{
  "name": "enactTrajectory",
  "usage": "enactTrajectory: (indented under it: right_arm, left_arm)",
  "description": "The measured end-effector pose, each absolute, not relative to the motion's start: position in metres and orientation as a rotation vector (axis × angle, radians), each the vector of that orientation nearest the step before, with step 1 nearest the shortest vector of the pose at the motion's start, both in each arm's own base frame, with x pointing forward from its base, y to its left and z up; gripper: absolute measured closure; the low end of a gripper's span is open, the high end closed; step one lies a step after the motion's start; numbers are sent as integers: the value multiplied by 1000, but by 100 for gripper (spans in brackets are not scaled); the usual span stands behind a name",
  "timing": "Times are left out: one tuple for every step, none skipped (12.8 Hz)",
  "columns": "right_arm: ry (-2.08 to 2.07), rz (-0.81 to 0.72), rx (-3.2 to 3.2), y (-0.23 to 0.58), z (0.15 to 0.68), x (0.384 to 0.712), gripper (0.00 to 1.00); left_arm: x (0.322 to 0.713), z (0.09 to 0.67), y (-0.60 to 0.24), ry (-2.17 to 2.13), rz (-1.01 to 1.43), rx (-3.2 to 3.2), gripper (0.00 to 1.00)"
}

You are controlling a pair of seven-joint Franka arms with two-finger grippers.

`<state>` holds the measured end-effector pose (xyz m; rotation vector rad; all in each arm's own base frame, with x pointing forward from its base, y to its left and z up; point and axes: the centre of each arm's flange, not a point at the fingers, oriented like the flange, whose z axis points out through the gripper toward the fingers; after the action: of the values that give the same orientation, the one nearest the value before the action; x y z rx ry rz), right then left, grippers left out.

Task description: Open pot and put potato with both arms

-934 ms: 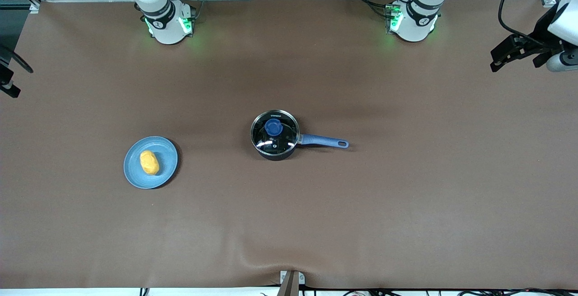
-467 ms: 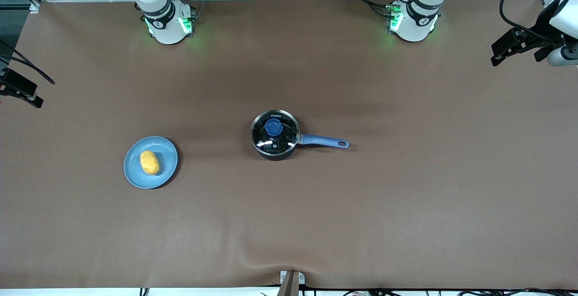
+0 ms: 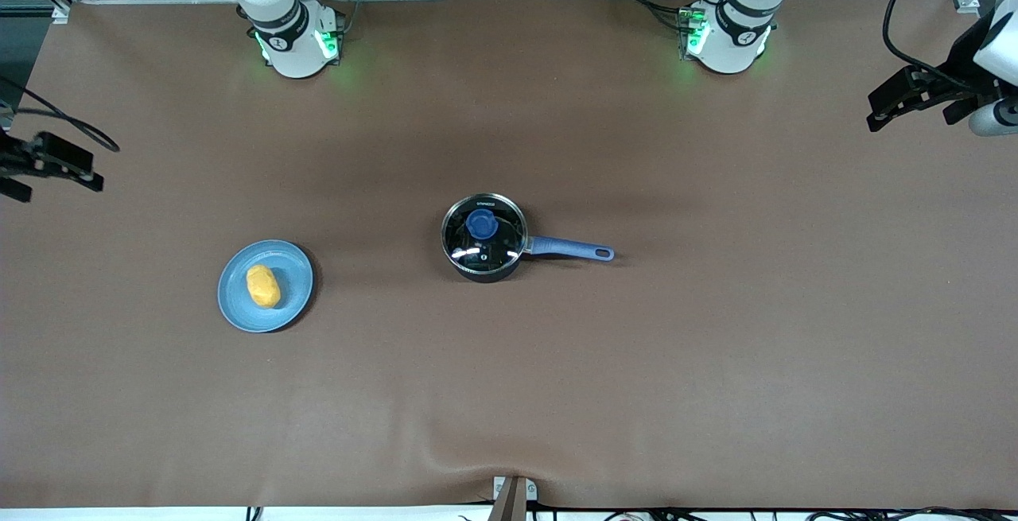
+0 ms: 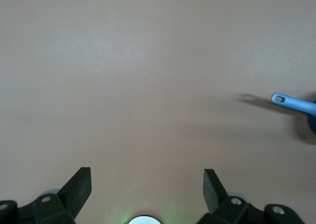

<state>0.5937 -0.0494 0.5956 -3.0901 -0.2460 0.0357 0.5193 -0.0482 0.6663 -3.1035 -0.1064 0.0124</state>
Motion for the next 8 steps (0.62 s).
enactTrajectory:
  right_arm:
    - [-281,80,-3078,-48,571,606,0]
    - [-326,126,-3064,-42,544,617,0]
    - [-371,175,-3048,-32,515,629,0]
    - [-408,214,-3034,-21,488,638,0]
    - [-451,244,-3021,-11,460,648,0]
    - [-506,261,-3005,-3,433,657,0]
    - [-559,267,-2991,2,409,665,0]
    - [-604,271,-2979,3,384,671,0]
  left_arm:
    - [519,667,-50,-102,12,-3104,0]
    - [520,666,-51,-98,20,-3103,0]
    - [521,663,-52,-94,29,-3107,0]
    - [523,660,-55,-89,42,-3124,0]
    - [526,654,-58,-84,64,-3144,0]
    - [531,646,-60,-80,91,-3153,0]
    - [537,636,-63,-71,120,-3154,0]
    - [541,627,-69,-51,148,-3156,0]
